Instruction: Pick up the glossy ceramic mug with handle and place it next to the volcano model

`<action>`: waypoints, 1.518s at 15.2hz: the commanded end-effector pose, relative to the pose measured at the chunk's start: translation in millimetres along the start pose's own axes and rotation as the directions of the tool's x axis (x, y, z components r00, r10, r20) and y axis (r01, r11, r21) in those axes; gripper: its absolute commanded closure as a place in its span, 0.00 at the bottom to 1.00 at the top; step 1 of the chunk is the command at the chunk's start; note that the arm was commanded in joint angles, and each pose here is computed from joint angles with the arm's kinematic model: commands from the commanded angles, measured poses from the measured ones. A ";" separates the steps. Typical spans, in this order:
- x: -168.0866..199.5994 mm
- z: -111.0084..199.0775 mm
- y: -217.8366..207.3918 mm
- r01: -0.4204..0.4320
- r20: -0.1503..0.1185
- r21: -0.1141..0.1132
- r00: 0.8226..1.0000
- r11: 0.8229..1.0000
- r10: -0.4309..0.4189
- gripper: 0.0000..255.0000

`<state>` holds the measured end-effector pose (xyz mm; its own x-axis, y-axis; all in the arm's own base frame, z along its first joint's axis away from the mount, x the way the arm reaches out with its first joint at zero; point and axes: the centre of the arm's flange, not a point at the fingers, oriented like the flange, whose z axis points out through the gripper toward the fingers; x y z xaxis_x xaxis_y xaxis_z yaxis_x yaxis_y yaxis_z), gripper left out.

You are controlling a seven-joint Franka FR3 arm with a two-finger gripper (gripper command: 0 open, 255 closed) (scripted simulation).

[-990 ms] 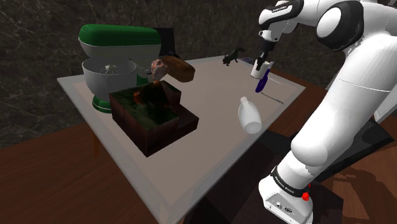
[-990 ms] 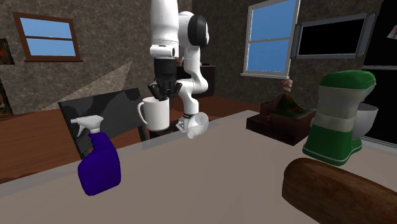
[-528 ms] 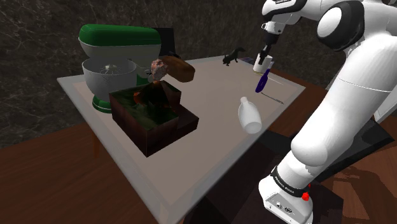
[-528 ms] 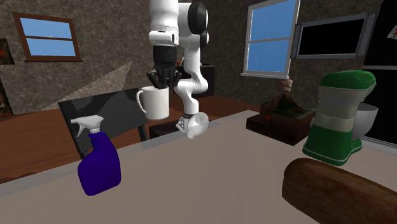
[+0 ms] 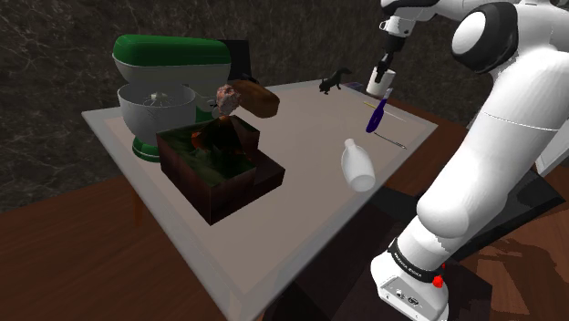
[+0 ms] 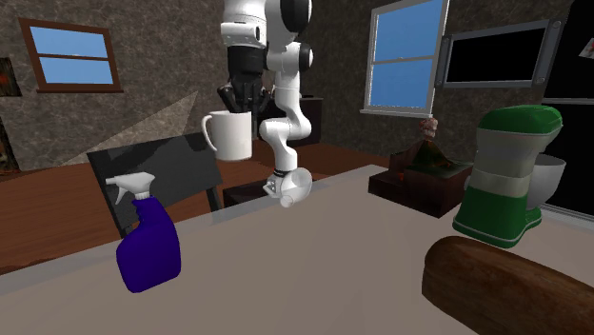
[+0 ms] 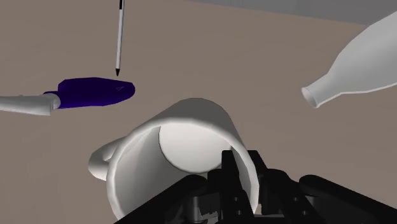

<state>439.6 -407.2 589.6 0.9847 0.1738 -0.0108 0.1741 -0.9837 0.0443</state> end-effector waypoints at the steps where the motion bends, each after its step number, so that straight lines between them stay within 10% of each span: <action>1: -0.5 -10.9 -0.4 0.000 0.000 0.000 1.000 1.000 0.000 1.00; 23: -1.7 -126.9 4.8 0.000 0.000 0.000 1.000 1.000 0.000 1.00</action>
<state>438.5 -407.7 710.7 0.9849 0.1727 -0.0109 0.1730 -0.9839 0.0444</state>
